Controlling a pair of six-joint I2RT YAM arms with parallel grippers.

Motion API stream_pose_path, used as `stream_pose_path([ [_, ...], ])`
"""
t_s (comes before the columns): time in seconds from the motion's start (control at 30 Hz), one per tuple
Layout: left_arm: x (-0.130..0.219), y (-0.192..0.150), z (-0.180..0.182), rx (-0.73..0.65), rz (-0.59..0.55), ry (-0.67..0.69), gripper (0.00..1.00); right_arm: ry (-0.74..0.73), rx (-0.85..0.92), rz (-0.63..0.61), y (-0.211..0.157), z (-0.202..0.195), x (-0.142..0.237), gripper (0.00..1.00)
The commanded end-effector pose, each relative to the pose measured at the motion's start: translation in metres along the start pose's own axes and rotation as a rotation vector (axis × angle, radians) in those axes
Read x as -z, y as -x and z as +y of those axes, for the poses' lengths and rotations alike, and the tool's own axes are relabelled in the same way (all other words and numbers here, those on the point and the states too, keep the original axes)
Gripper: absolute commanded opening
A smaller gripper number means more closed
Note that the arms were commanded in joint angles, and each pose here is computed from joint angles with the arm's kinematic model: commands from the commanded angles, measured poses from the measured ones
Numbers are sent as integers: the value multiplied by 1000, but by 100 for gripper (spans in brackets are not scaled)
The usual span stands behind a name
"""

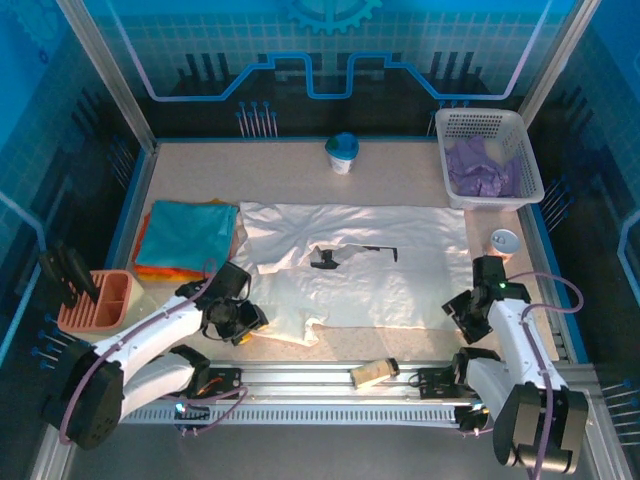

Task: Fold and stack the t-shirts

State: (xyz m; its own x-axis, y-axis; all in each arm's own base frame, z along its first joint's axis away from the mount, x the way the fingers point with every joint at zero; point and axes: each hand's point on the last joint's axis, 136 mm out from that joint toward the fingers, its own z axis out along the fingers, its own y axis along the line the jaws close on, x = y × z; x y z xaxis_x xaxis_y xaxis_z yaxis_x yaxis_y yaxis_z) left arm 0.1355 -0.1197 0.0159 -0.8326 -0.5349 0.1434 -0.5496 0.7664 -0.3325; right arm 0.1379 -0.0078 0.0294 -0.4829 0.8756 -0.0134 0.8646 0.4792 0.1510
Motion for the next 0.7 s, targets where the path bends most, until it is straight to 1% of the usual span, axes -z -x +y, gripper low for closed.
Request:
stream_pose_path([
  [0.0,-6,3,0,0,-10,5,42,3,-67,31,-1,1,-13,55],
  [0.13,-9,5,2,-2,-15,19,39,-12,-78,43,-1,0,-24,52],
  [0.33,-12,7,4,-9,-23,29,32,-9,-77,14,3,-2,-29,39],
  [0.47,-13,9,0,-12,-27,22,27,4,-65,-29,9,-1,-26,33],
  [0.5,-14,9,1,-12,-27,26,25,8,-61,-41,11,0,-25,31],
  [0.6,-14,9,-1,-13,-28,22,21,28,-45,-57,16,5,-24,18],
  [0.67,-13,11,-2,-17,-36,25,19,31,-37,-61,17,7,-23,14],
])
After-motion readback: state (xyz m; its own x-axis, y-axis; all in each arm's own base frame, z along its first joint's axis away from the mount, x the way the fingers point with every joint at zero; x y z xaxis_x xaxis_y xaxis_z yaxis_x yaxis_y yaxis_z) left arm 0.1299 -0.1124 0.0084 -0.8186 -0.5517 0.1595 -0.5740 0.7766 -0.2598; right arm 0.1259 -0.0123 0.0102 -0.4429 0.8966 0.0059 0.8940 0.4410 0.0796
